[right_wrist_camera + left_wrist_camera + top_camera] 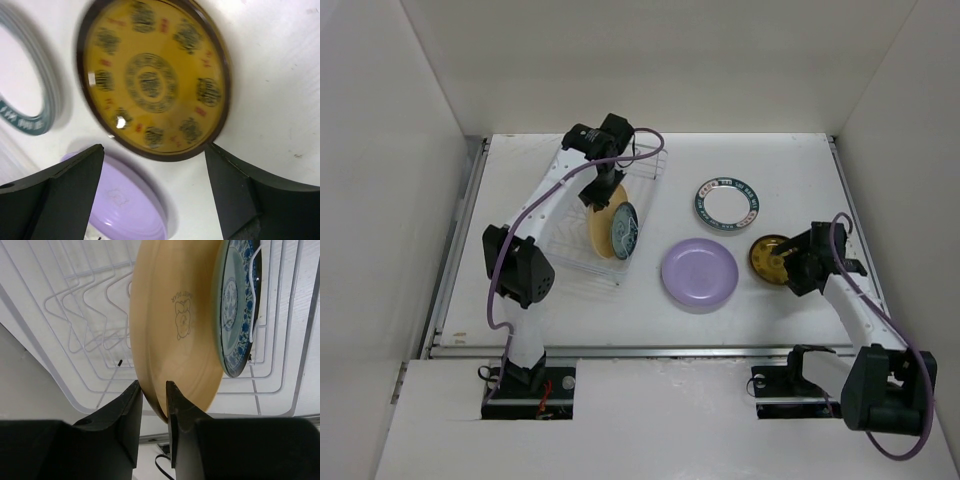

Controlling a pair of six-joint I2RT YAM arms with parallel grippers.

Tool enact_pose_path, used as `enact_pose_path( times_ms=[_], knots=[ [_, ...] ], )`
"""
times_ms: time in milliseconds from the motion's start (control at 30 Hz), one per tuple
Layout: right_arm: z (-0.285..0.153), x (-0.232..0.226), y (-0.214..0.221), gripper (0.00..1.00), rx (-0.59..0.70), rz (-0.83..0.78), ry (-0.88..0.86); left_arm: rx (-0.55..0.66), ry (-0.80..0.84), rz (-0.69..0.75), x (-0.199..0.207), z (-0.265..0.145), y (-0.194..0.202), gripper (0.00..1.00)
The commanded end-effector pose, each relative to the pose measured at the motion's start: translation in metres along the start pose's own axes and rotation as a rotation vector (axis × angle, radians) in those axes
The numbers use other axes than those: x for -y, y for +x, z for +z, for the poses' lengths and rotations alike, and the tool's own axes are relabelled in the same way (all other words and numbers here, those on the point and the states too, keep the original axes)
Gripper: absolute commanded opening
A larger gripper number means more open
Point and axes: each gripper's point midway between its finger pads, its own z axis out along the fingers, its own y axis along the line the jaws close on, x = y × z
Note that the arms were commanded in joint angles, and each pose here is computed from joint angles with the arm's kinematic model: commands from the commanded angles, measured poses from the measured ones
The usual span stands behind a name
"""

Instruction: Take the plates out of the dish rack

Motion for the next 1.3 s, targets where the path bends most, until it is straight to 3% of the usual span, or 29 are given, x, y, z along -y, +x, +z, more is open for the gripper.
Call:
enact_pose_path(
  times_ms=[0,67,133,300,433,567,733,900,933,1000,1167,1267],
  knots=[
    [-0.025,-0.028,-0.025,0.88,0.082,-0.059,-0.088,-0.077,-0.004,0.032,-0.004,0.009,0.014,0.08],
    [-0.038,-0.037,-0.031,0.88,0.106,-0.078,-0.125,-0.077,0.005,0.023,-0.002,0.011,0.012,0.00],
    [-0.049,-0.041,-0.036,0.88,0.133,-0.101,-0.145,-0.060,-0.016,0.009,-0.006,0.008,0.008,0.00],
    [-0.091,-0.063,-0.052,0.88,0.227,-0.168,-0.262,0.162,-0.141,-0.085,-0.040,-0.051,-0.029,0.00],
    [-0.111,-0.091,-0.057,0.92,0.271,-0.310,-0.381,0.340,-0.220,-0.119,-0.057,-0.104,-0.047,0.00],
    [-0.125,-0.131,-0.038,0.95,0.201,-0.521,-0.572,0.463,-0.268,-0.120,-0.061,-0.138,-0.054,0.00],
    [-0.157,-0.188,0.017,0.95,0.031,-0.763,-0.895,0.574,-0.262,-0.170,-0.066,-0.164,-0.061,0.00],
    [-0.187,-0.244,0.079,0.97,-0.125,-0.885,-1.166,0.730,-0.134,-0.231,-0.053,-0.198,-0.072,0.00],
    [-0.178,-0.244,0.082,0.97,-0.151,-0.870,-1.146,0.748,-0.106,-0.223,-0.048,-0.200,-0.076,0.00],
    [-0.192,-0.262,0.101,0.97,-0.203,-0.896,-1.268,0.761,-0.021,-0.201,-0.033,-0.200,-0.080,0.00],
    [-0.201,-0.285,0.120,0.97,-0.270,-0.873,-1.349,0.668,0.282,-0.144,0.023,-0.179,-0.078,0.00],
    [-0.193,-0.286,0.132,0.95,-0.302,-0.872,-1.337,0.621,0.361,-0.151,0.037,-0.165,-0.075,0.00]
  ],
)
